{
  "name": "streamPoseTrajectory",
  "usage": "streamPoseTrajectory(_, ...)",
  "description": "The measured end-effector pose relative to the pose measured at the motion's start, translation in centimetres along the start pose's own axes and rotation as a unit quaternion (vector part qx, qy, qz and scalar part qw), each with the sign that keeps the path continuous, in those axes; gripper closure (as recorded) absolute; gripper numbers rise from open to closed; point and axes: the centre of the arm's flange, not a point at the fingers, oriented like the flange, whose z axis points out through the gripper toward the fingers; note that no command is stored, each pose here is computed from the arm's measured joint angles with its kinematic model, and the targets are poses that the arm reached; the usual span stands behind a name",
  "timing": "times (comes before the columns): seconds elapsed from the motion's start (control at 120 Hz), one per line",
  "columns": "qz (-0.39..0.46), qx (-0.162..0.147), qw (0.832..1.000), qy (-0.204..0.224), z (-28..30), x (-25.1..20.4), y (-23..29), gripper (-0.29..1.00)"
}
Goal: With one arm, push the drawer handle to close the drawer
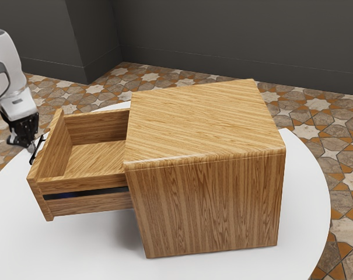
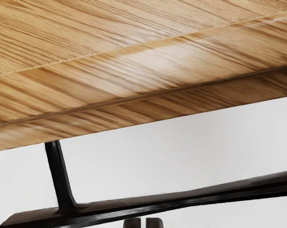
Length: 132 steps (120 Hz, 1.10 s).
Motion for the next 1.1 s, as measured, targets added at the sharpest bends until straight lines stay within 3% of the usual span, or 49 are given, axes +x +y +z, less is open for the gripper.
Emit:
streamPoseTrajectory(0.183, 0.001, 0.008, 1.000, 0.013, -0.2, 0.5, -0.3, 0.79)
streamPoseTrajectory(1.1, -0.022, -0.015, 0.999, 0.041, -0.9, 6.6, -0.4, 0.79)
